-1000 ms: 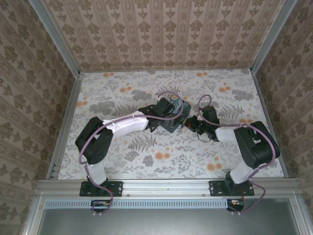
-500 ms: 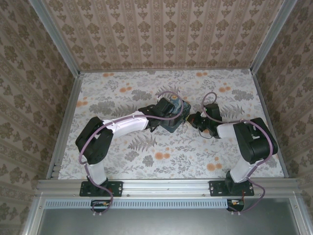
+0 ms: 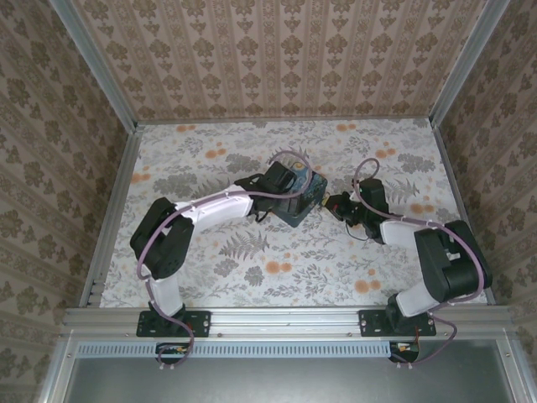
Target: Unlock the padlock with the key
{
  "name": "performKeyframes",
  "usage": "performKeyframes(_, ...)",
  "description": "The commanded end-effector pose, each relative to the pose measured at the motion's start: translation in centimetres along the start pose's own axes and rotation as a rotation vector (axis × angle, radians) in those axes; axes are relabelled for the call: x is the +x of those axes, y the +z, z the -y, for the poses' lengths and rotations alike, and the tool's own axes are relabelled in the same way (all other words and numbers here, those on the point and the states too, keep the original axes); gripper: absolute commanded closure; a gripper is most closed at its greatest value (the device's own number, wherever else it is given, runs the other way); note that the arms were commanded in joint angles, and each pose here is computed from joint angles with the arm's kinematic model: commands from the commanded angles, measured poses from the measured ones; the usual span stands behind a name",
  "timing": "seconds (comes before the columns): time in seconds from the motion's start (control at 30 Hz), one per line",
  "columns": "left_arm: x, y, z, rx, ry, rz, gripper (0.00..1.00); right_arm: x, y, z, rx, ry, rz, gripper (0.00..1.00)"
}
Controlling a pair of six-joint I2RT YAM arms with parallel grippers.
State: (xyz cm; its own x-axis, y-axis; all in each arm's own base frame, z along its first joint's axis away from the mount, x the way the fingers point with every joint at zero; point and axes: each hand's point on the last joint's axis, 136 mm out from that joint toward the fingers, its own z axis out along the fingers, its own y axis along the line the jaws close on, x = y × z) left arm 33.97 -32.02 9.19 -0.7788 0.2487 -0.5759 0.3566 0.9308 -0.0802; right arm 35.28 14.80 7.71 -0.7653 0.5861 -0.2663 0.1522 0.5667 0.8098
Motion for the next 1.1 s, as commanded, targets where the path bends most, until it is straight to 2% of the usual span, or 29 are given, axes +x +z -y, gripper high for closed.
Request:
performKeyframes(0.0, 3.0, 1.2, -2.7, -0.066, 0.049, -0.152, 0.0, 2.1, -1.2, 0.2, -0.007, -0.013, -0.055, 1.0)
performKeyframes(0.3, -1.5, -2.8, -1.3, 0.045, 0.037, -0.04, 0.0, 8.1, -3.4, -1.4, -0.028, -0.117, -0.145, 1.0)
performKeyframes(0.6, -4.5, -9.6, -1.5, 0.13, -0.046, 0.108, 0.0, 15.2, -2.6, -3.3, -0.049, -0.218, -0.252, 1.0)
performKeyframes(0.83, -3.2, -12.6, -3.8, 0.11, -0.103, 0.156, 0.0, 19.8, -0.8, -5.8, -0.095, -0.278, -0.34, 1.0)
performKeyframes(0.97, -1.3, -12.9, -5.1, 0.08, -0.126, 0.15, 0.0, 22.2, 0.7, -6.4, -0.107, -0.289, -0.396, 1.0)
performKeyframes(1.07, -0.1, -12.6, -5.9, 0.066, -0.144, 0.138, 0.0, 22.6, 1.5, -6.0, -0.1, -0.287, -0.406, 1.0)
